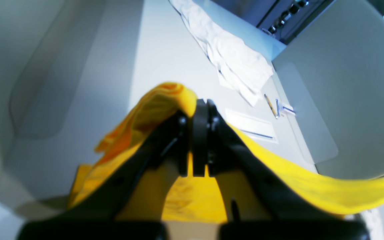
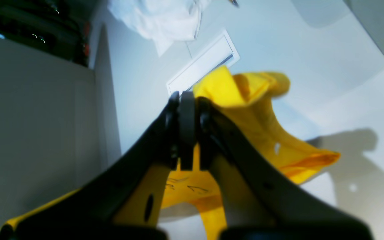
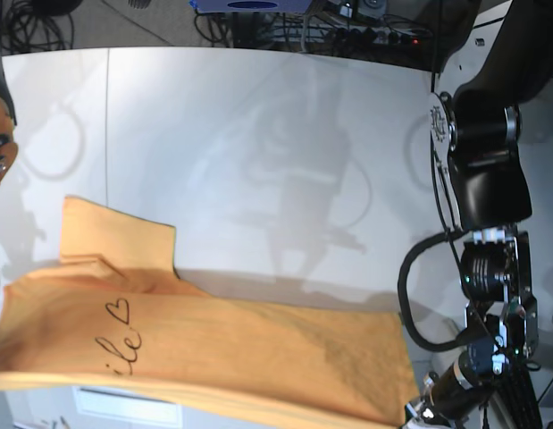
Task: Layout the t-shirt on the table in an organized manner, then fold the t-shirt properly
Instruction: 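Raise the shirt high with both grippers and swing it over the table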
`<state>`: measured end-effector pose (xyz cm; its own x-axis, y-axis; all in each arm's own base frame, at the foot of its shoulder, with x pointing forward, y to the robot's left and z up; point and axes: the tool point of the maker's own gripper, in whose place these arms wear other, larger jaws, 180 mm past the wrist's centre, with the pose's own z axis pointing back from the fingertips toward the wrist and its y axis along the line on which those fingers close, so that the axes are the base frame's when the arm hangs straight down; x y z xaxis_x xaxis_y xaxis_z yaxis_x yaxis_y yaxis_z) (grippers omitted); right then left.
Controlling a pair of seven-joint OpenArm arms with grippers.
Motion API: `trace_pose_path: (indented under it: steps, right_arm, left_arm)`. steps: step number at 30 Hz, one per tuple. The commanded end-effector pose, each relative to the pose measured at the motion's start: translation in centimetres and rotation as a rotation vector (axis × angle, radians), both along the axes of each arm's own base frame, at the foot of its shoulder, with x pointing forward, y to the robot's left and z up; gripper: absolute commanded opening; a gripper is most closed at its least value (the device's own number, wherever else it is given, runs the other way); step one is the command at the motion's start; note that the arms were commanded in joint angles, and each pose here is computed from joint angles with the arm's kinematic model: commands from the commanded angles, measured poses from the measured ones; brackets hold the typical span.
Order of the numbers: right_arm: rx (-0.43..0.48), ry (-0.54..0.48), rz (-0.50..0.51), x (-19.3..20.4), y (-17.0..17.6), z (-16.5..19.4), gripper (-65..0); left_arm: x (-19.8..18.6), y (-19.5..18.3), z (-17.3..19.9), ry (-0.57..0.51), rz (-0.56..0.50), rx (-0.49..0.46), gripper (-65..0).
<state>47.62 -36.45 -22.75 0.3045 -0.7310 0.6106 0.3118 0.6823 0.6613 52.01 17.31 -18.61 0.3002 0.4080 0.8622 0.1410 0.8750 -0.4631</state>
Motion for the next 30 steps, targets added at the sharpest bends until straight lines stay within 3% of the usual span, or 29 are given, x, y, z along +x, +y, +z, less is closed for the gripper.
trace_pose_path:
  steps: [1, 10, 19, 25, 28, 30]
  right_arm:
    - [-0.037, -0.077, -0.034, 0.9, -1.7, 3.3, -65.0]
    - [-0.071, -0.173, -0.065, 4.1, -3.6, 9.6, -65.0]
    - [-0.080, -0.358, -0.075, 5.2, -4.2, 19.8, -65.0]
    - [-0.106, -0.456, -0.059, 3.9, -4.8, 26.4, -65.0]
    - [-0.176, -0.465, -0.038, 2.0, -4.5, 27.8, -65.0]
    - [-0.218, -0.419, -0.018, 0.8, -4.0, 26.0, -65.0]
  left_arm:
    - [1.2, 0.6, 4.2, -0.101, 0.016, -0.011, -65.0]
    - [5.1, 1.1, 10.5, -0.160, 0.027, -0.062, -65.0]
    - [6.1, -0.8, 19.8, -0.314, -0.008, -0.103, -65.0]
    - [5.3, -0.9, 26.6, -0.439, -0.018, -0.108, -65.0]
    - [4.5, -1.0, 27.2, -0.467, -0.021, -0.095, -65.0]
    - [4.1, -1.2, 25.1, -0.449, -0.020, -0.084, -65.0]
